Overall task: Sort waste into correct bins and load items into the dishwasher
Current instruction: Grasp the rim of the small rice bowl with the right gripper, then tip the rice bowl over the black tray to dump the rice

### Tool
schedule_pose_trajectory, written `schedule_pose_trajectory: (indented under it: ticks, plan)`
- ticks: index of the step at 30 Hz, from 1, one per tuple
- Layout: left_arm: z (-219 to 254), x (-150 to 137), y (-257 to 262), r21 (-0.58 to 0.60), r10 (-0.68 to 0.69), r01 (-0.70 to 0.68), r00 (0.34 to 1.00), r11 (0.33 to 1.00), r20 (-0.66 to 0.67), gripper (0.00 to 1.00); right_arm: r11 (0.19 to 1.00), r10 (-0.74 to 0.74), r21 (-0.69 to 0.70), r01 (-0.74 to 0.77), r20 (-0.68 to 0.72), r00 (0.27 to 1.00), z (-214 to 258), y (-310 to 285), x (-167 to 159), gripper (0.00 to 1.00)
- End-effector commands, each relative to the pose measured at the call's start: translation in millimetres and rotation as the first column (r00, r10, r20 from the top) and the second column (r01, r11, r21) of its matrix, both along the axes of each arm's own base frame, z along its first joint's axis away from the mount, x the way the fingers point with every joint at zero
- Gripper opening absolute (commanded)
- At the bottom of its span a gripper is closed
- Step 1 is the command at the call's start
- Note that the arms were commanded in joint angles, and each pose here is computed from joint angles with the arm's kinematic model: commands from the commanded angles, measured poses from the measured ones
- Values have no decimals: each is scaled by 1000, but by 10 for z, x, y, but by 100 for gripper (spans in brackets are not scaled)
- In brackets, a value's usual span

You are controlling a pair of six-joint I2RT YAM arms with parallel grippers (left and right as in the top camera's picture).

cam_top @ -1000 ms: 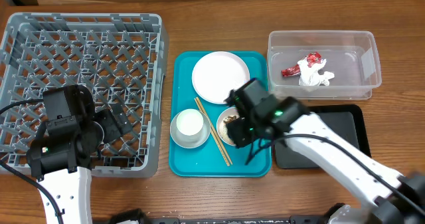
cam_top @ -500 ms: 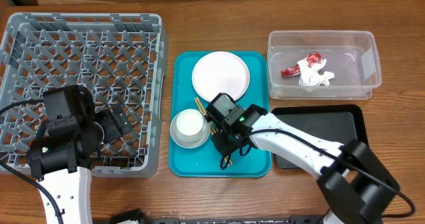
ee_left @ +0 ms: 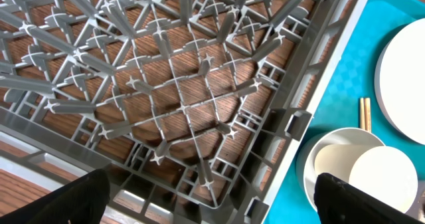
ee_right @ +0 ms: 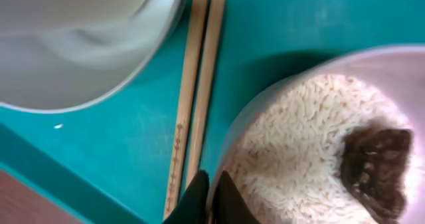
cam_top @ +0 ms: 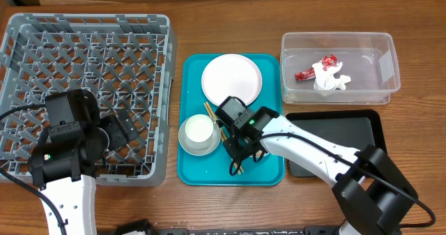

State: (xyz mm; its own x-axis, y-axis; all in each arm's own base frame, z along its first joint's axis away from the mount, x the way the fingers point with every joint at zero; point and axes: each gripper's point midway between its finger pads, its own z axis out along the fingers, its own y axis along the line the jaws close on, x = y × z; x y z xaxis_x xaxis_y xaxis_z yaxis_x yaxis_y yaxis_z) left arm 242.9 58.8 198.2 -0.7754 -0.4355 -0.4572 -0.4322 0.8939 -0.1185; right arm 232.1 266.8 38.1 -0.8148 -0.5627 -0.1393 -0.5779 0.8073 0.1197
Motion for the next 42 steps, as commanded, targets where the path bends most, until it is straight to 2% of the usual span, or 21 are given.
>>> schedule_pose_trajectory:
  ticks: [1,6,9,12,16,22,27,35,42]
  plan:
    - [69,33,2,-14,18,-17,1000,1000,22,100,996,-48,74,47,14,999,344,133,164,4]
    - [64,26,0,-15,18,-17,1000,1000,19,100,949,-245,228,219,95,965,1032,39,566,4]
    - [64,24,0,-15,17,-17,1000,1000,18,100,874,-423,302,381,86,902,1297,-230,771,4]
    - [64,26,0,-15,17,-17,1000,1000,19,100,789,-554,330,519,13,833,1400,-547,883,4]
    - [65,27,1,-15,18,-17,1000,1000,19,100,705,-615,344,621,-141,776,1355,-843,921,4]
    - [65,27,1,-15,18,-17,1000,1000,19,100,560,-622,359,747,-414,665,1111,-1177,812,4]
    - [65,27,1,-15,18,-17,1000,1000,19,100,450,-549,442,776,-549,631,914,-1394,739,4]
    - [64,26,0,-15,18,-17,1000,1000,19,100,183,-421,604,775,-664,617,909,-1729,715,4]
    - [64,26,0,-15,18,-17,1000,1000,19,100,-23,-351,653,757,-714,606,1136,-2066,717,4]
